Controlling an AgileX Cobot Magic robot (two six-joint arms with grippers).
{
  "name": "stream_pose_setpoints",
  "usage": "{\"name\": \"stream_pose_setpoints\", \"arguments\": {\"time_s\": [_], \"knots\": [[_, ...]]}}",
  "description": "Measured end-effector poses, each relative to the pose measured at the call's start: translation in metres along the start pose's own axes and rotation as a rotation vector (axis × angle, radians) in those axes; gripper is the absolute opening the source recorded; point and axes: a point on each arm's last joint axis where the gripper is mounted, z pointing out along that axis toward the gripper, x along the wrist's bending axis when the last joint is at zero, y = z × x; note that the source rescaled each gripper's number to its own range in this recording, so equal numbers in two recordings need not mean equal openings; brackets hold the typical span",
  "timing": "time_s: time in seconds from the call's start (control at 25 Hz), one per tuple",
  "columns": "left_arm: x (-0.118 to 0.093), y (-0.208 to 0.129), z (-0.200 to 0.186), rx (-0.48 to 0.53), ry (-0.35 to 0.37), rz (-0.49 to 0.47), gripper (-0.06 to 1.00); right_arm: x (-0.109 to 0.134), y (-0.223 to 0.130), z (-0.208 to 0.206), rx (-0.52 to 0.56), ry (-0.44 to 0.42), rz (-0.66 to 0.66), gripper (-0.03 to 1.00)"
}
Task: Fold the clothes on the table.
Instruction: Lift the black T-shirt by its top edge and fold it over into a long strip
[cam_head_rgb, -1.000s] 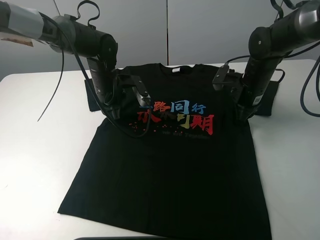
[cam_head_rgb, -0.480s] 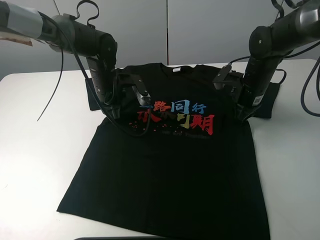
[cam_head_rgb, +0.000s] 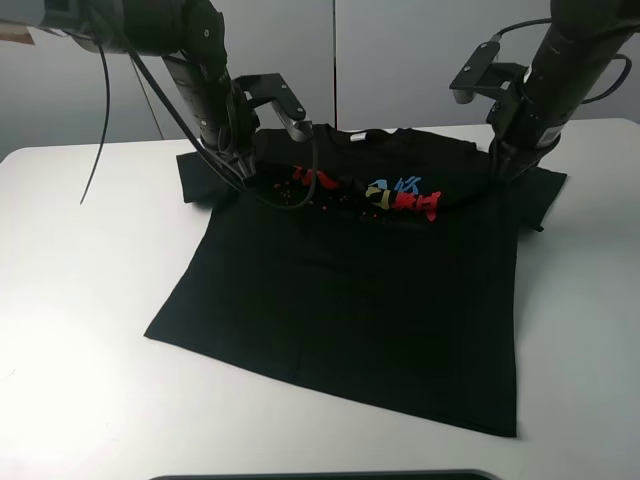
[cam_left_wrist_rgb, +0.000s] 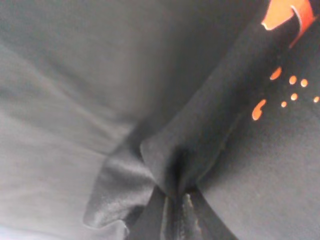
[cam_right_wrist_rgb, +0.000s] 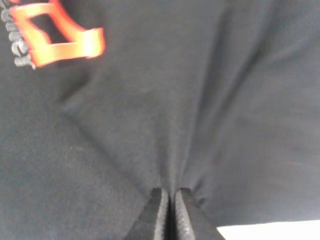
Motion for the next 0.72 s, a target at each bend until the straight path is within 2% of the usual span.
{"name": "stream_pose_setpoints", "arguments": {"time_s": [0.24,0.4,0.56,0.72], "knots": [[0.023,0.024,-0.034,-0.118,0.104,-0.088,0.00,-0.019,-0.002,-0.038,-0.076,-0.254,0.007,0.00],[0.040,0.036,-0.058,-0.191,0.200,-0.179,0.00,-0.031,0.000,-0.054,-0.111,-0.385,0.028,0.00],[0.049,0.044,-0.079,-0.249,0.253,-0.235,0.00,-0.045,0.009,-0.074,-0.175,-0.467,0.094,0.00],[0.051,0.043,-0.094,-0.267,0.269,-0.250,0.00,-0.048,0.013,-0.092,-0.219,-0.479,0.105,0.00]]}}
